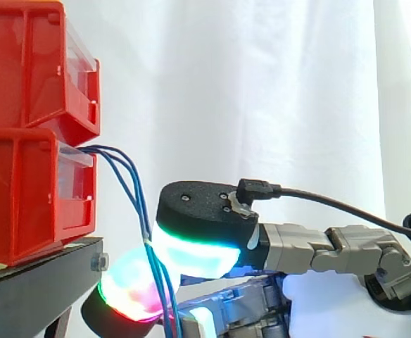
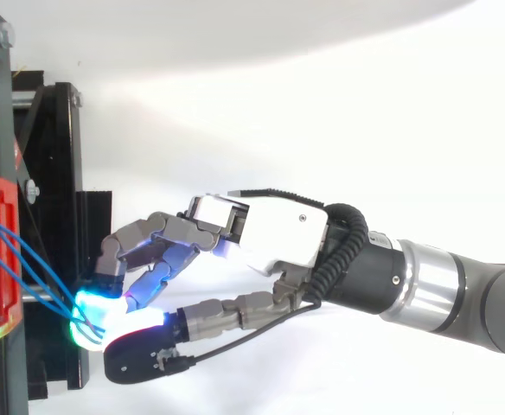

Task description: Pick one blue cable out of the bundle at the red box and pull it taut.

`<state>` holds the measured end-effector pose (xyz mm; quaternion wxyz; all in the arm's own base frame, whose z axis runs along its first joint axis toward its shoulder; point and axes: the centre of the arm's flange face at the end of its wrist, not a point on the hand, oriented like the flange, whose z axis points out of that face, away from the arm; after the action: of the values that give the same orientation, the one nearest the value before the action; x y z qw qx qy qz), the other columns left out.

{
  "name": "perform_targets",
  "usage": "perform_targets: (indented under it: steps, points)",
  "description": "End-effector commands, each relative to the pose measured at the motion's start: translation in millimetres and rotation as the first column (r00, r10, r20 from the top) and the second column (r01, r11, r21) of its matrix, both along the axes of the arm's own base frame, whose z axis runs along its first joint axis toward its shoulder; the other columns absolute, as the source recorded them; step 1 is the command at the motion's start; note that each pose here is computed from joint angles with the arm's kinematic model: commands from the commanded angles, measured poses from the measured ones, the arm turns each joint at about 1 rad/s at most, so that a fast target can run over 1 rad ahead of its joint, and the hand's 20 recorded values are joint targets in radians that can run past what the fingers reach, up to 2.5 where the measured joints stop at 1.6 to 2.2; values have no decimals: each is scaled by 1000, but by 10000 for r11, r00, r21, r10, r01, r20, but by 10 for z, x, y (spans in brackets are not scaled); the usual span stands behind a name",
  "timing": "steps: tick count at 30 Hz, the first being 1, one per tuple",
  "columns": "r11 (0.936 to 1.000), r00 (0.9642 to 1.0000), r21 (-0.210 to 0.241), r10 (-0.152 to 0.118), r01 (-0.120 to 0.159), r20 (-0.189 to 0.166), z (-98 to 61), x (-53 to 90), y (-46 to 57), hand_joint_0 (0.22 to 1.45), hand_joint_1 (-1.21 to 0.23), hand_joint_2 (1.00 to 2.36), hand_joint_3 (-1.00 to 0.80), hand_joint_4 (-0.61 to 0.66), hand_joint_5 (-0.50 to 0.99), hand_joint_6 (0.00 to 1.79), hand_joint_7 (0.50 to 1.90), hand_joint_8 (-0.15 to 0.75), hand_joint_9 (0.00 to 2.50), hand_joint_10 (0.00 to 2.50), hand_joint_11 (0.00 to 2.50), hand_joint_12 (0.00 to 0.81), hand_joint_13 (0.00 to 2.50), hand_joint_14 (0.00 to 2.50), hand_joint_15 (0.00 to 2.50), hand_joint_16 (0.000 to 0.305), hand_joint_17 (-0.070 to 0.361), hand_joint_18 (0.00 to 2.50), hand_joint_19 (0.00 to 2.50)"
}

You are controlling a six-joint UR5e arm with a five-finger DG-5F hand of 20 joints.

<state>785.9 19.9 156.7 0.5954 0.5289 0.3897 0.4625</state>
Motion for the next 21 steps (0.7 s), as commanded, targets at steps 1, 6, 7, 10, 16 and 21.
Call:
perform_targets:
  steps: [1, 6, 7, 10, 16, 21]
  points:
    - [9997, 9998, 228, 39, -35, -180, 26, -23, -9, 601, -741, 1013, -76, 147, -171, 896, 906, 358, 1077, 10, 1210, 396, 581, 12, 303, 60, 136, 523, 324]
    - [9996, 9988, 269, 54, -41, -483, 109, -64, -31, 559, -721, 1011, -323, 150, -172, 883, 839, 321, 1041, 13, 1210, 366, 543, 12, 318, 54, 122, 462, 353]
    - [9996, 9988, 280, 56, -42, -493, 113, -63, -30, 556, -718, 1009, -352, 147, -170, 877, 851, 327, 1047, 14, 1212, 367, 542, 12, 321, 54, 122, 460, 354]
    - [9995, 9987, 302, 44, -29, -515, 104, -68, -44, 542, -706, 1003, -449, 142, -160, 848, 914, 331, 1056, 13, 1219, 372, 542, 12, 323, 55, 124, 457, 359]
    - [9996, 9986, 272, 40, -26, -523, 110, -65, -43, 509, -735, 1000, -500, 147, -153, 838, 969, 342, 1066, 14, 1215, 381, 548, 12, 321, 57, 128, 469, 356]
    - [9998, 9986, 168, -36, 45, -528, 102, -63, -48, 514, -810, 1000, -500, 159, -155, 851, 970, 341, 1058, 13, 1212, 381, 555, 11, 314, 56, 127, 474, 346]
